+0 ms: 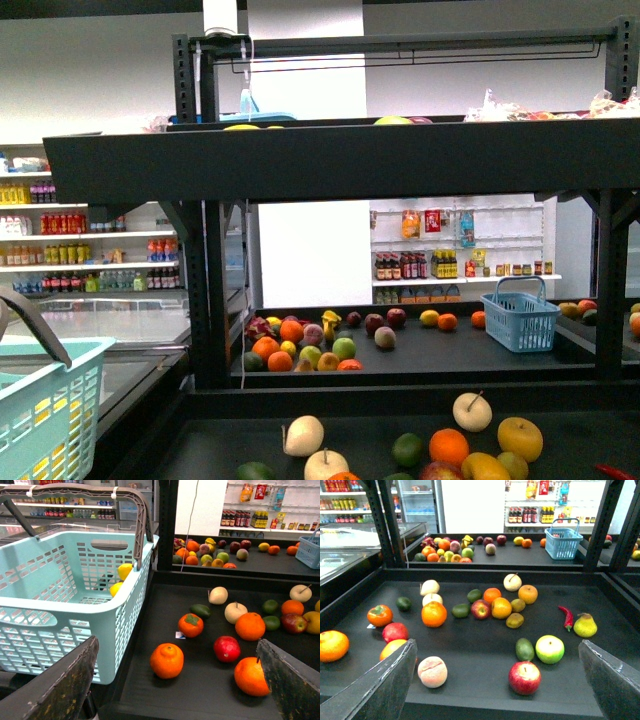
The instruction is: Pick lemon from shelf
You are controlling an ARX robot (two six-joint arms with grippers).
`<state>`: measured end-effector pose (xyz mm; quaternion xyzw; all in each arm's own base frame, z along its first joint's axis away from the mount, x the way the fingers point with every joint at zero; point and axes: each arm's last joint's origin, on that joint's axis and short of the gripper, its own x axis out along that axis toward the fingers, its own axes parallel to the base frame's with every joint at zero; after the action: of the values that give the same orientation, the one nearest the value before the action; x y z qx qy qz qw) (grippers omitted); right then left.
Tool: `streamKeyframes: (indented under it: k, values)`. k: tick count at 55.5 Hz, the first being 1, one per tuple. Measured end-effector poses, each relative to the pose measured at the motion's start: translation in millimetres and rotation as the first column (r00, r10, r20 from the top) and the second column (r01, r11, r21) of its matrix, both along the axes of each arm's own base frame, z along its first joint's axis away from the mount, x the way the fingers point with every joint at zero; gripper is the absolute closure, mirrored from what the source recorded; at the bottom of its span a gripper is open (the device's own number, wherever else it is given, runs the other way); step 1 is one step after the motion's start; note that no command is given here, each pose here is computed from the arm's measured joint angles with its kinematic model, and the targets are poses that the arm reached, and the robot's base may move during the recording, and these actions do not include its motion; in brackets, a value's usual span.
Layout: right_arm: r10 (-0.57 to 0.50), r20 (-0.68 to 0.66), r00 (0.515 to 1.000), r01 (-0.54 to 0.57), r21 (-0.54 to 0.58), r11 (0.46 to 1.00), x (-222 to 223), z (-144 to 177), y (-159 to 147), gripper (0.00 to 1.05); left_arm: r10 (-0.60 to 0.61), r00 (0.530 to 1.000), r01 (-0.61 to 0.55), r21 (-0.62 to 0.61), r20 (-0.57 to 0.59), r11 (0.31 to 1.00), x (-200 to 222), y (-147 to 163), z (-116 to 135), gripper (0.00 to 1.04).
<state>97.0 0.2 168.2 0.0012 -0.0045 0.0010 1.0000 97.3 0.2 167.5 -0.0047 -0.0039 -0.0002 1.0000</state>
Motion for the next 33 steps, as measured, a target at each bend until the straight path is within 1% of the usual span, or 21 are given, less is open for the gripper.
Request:
streamKeyframes:
  k: [33]
  values:
    - [0.0, 0.001, 1.0, 0.0, 0.0, 1.0, -0.1, 0.0, 0.0, 0.07, 0.002, 1.0, -0.002, 0.001, 0.0, 1.0, 0.0, 0.1, 0.0, 0.08]
